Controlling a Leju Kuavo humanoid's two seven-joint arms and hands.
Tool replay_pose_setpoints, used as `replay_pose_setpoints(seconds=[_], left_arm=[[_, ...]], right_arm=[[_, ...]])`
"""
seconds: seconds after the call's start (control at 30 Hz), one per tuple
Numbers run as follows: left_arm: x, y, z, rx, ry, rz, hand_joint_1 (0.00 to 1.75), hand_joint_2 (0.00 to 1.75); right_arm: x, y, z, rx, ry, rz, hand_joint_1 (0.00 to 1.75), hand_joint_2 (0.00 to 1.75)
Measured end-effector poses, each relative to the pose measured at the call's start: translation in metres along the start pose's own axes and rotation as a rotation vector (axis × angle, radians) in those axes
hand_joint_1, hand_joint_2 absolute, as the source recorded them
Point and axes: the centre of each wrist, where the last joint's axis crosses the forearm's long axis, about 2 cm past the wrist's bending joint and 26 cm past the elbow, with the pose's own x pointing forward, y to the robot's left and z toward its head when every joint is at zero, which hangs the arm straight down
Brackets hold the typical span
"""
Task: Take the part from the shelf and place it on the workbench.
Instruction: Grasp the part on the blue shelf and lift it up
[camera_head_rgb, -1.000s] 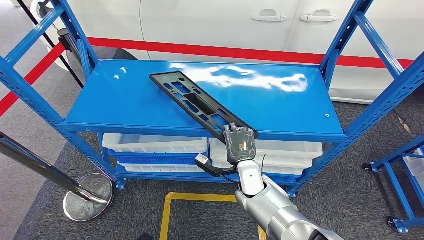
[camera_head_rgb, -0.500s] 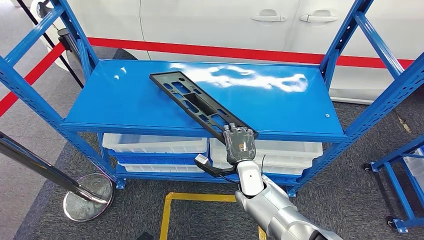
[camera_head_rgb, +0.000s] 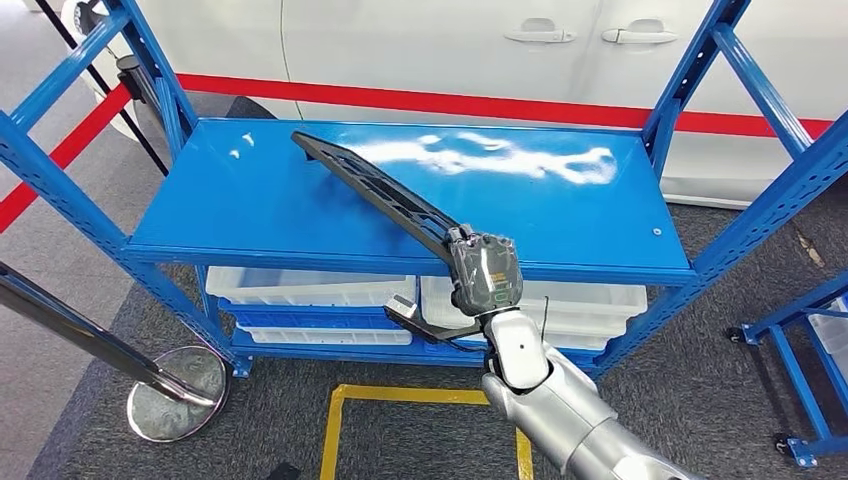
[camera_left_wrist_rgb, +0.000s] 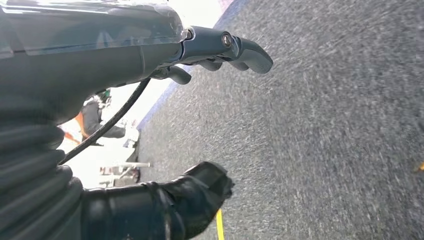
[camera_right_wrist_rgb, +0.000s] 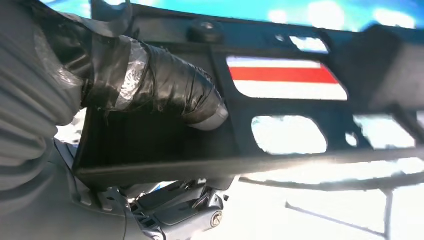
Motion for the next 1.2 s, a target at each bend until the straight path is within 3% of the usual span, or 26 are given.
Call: replay_pose_setpoints(seconds=[0.3, 1.0, 1.2], left_arm=[[-0.002, 0.0, 0.0, -0.001, 0.013, 0.024, 0.0, 1.75], [0.0, 0.0, 0.0, 0.0, 0.062, 0.038, 0.0, 1.75], [0.002, 0.001, 0.0, -0.001, 0.085, 0.043, 0.0, 1.75]], right_arm=[[-0.061, -0.033, -0.006, -0.163, 0.042, 0.05, 1.75, 1.75], [-0.086, -0.04, 0.014, -0.195, 0.107, 0.058, 1.75, 1.75], [-0.094, -0.04, 0.007, -0.194, 0.111, 0.028, 1.75, 1.75]])
